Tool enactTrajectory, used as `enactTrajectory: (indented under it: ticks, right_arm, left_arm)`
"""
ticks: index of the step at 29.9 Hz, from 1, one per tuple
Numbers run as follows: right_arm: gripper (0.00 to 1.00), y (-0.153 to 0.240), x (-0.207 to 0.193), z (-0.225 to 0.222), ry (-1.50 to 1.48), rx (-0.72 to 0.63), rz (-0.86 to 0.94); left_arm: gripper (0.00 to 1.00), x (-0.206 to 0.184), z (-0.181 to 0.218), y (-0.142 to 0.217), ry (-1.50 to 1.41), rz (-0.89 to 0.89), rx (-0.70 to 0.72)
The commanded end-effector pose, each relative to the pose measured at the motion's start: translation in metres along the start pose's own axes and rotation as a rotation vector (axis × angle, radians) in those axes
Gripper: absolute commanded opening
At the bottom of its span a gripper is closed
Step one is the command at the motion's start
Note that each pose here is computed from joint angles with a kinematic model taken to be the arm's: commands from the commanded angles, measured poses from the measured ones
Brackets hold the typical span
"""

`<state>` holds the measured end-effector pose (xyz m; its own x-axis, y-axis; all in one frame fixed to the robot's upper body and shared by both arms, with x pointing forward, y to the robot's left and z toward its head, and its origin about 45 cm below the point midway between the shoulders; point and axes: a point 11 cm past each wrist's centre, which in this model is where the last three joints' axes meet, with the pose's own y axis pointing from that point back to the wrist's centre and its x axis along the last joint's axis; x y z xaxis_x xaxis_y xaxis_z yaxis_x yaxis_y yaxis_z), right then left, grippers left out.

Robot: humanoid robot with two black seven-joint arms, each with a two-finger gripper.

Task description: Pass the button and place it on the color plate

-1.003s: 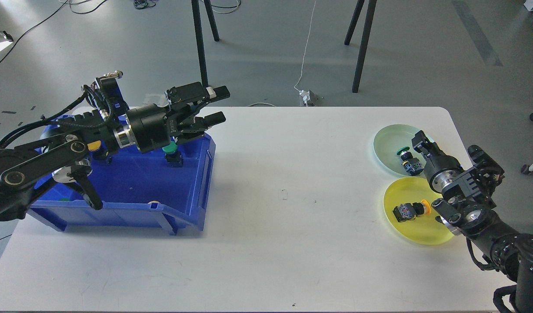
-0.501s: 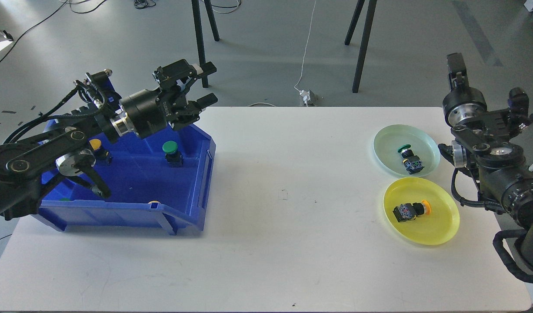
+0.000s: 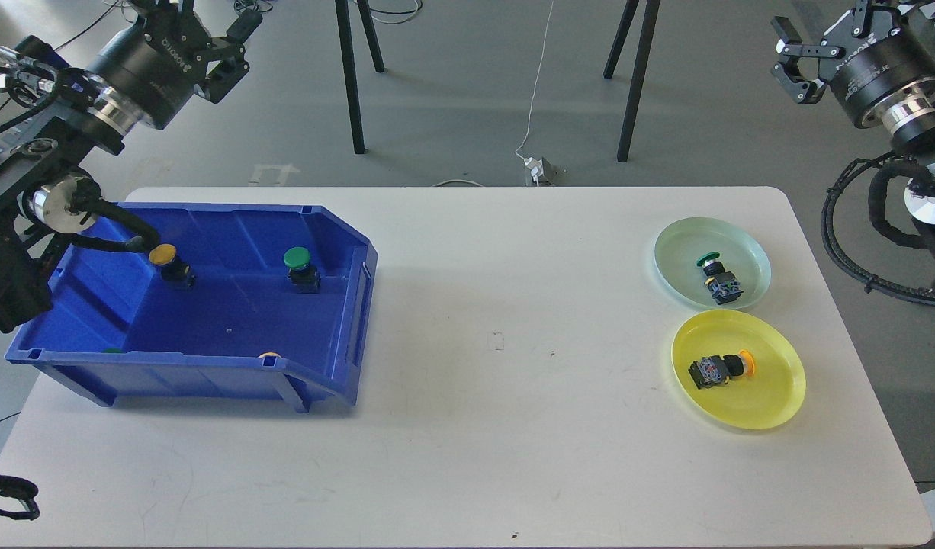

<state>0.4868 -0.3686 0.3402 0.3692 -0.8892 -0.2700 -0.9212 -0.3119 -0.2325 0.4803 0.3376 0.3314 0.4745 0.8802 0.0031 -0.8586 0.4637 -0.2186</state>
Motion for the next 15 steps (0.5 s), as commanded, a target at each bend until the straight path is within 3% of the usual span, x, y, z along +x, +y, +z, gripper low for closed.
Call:
enactTrajectory:
  ticks: [1,5,15]
  right_arm:
    - [0.99,0.008,-0.029,0.001,-0.039,0.000,-0.107]
    - [0.99,0.011,-0.050,0.011,-0.070,-0.013,-0.169]
    - [0.99,0.007,-0.051,0.007,-0.129,0.057,-0.150]
  left_arm:
    - [0.98,0.028,0.001,0.019,-0.043,0.068,0.034]
    - [0.99,0.042,0.003,0.030,-0.065,0.100,0.050]
    - [0.99,0.033,-0.007,0.028,-0.045,0.080,0.057]
